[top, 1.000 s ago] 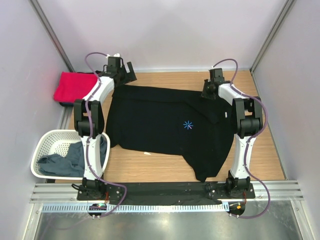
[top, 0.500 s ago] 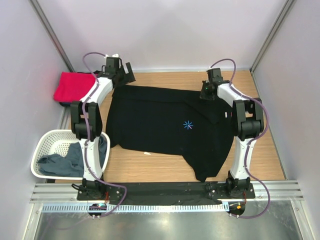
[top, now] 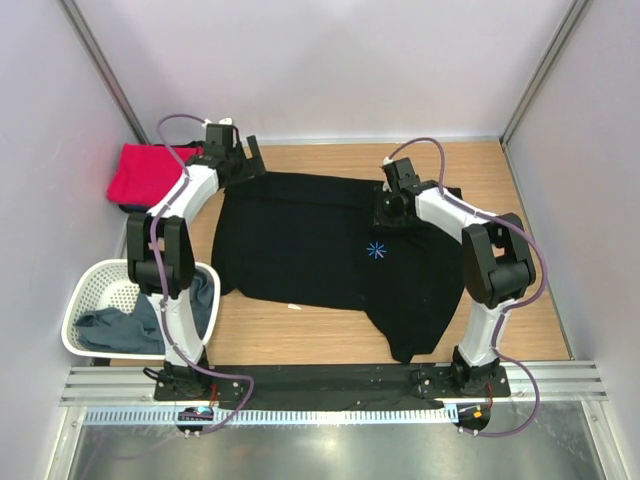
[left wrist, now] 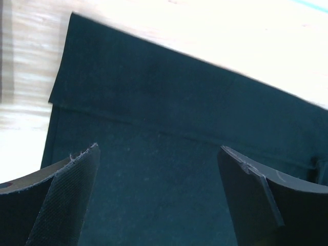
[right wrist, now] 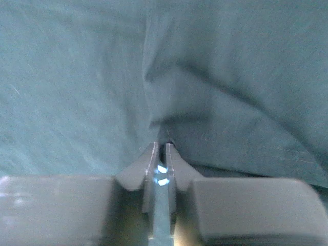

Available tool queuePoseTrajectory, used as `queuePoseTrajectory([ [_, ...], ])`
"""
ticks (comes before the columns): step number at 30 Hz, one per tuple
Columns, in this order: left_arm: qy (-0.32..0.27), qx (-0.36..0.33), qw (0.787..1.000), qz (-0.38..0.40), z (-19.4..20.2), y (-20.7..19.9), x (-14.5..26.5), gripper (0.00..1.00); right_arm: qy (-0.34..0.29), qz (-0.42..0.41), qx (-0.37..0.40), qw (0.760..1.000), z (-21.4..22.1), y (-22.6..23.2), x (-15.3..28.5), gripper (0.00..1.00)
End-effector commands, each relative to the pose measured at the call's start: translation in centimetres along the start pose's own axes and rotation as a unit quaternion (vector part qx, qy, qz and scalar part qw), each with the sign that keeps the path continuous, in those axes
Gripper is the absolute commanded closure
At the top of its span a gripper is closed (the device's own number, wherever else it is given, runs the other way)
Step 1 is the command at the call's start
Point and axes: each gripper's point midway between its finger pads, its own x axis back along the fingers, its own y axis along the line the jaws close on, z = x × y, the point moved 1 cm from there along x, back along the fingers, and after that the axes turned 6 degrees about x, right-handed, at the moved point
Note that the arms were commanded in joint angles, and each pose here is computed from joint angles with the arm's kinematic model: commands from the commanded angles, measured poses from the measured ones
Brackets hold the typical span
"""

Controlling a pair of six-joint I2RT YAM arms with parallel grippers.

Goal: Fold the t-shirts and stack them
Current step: Fold the tshirt

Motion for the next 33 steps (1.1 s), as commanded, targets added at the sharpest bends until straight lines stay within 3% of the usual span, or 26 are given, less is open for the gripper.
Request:
queuePoseTrajectory([
  [1,-0.032,0.004,0.999,0.015,-1.7,-0.9,2.4,0.03,-0.001,-0.038,-0.010,0.999,0.5,2.2,1.5,0.77],
  [5,-0.029,0.008,0.999,0.018,-1.2,-0.8,3.0,0.03,0.013,-0.064,-0.006,0.998,1.3,3.7,2.1,0.72],
  [9,-0.020,0.017,0.999,0.024,-0.2,-1.1,3.9,0.03,-0.021,-0.025,-0.008,0.999,-0.2,3.0,5.2,0.44],
  [12,-0.007,0.015,1.000,0.022,1.6,-2.4,4.3,0.03,-0.048,0.072,-0.016,0.996,-1.7,-0.2,7.8,0.33],
  [15,0.006,0.030,0.999,0.026,3.7,-5.1,4.9,0.04,-0.061,0.130,-0.037,0.989,-2.4,-2.9,10.7,0.32],
  [19,0.040,0.119,0.991,0.053,7.5,-10.4,5.0,0.11,-0.083,0.200,-0.120,0.969,-1.8,-9.0,13.2,0.33],
  [23,0.083,0.119,0.987,0.075,13.3,-17.0,3.9,0.12,-0.081,0.235,-0.181,0.951,0.9,-13.9,14.0,0.34],
  [29,0.098,0.146,0.980,0.091,19.0,-24.1,3.1,0.14,-0.087,0.236,-0.194,0.948,1.7,-16.6,13.6,0.34],
  [33,0.100,0.156,0.980,0.077,22.5,-25.9,1.4,0.18,-0.089,0.202,-0.198,0.955,2.2,-16.2,11.8,0.35],
])
